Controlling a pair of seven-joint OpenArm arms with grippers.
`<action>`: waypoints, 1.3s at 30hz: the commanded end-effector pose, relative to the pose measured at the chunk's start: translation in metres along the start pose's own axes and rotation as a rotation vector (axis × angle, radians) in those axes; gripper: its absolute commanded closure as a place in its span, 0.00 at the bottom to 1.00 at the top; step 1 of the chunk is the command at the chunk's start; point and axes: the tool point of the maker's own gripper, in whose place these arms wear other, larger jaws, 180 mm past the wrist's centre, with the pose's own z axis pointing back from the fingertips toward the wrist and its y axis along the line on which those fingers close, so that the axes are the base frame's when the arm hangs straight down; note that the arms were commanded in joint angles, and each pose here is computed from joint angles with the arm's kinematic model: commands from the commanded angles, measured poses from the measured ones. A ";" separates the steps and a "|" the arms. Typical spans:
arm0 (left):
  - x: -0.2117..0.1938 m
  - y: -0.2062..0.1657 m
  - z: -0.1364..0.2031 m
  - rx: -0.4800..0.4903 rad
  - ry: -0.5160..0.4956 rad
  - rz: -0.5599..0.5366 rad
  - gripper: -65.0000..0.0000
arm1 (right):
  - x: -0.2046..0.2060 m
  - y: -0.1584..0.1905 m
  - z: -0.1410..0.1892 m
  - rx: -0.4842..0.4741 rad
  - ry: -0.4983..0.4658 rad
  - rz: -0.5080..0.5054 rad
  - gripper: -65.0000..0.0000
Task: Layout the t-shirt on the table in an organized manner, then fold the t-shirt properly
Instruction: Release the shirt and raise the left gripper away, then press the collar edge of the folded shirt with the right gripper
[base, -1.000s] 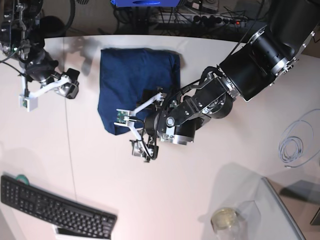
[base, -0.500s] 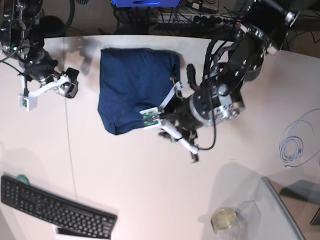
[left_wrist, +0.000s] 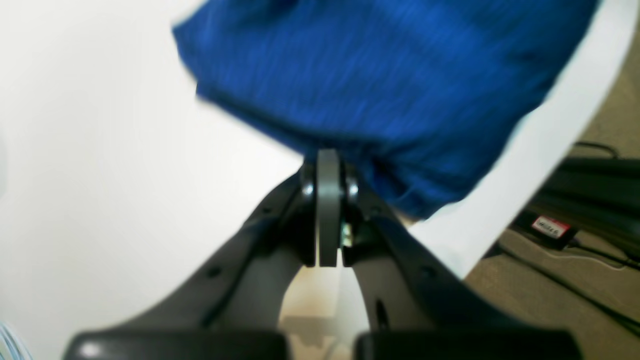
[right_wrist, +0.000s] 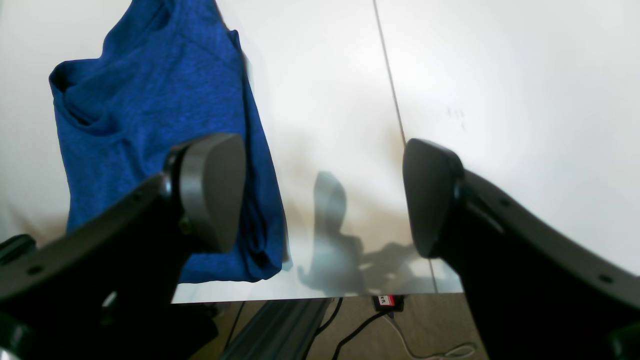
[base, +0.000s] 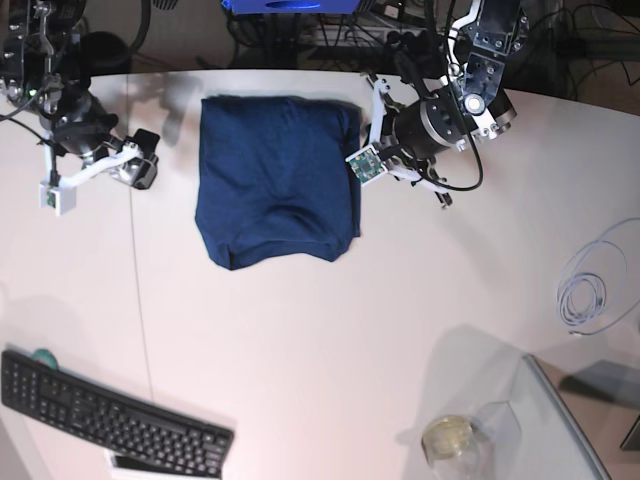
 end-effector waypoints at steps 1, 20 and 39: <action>0.005 0.000 0.003 0.006 -0.029 0.012 1.00 | 0.009 0.003 0.003 0.012 -0.030 0.012 0.29; 0.004 -0.029 0.017 -0.113 -0.157 0.286 0.56 | 0.000 0.000 0.004 0.005 -0.013 0.010 0.29; -0.016 -0.029 -0.009 -0.138 -0.101 0.357 1.00 | 0.000 -0.001 0.004 0.004 -0.012 0.014 0.29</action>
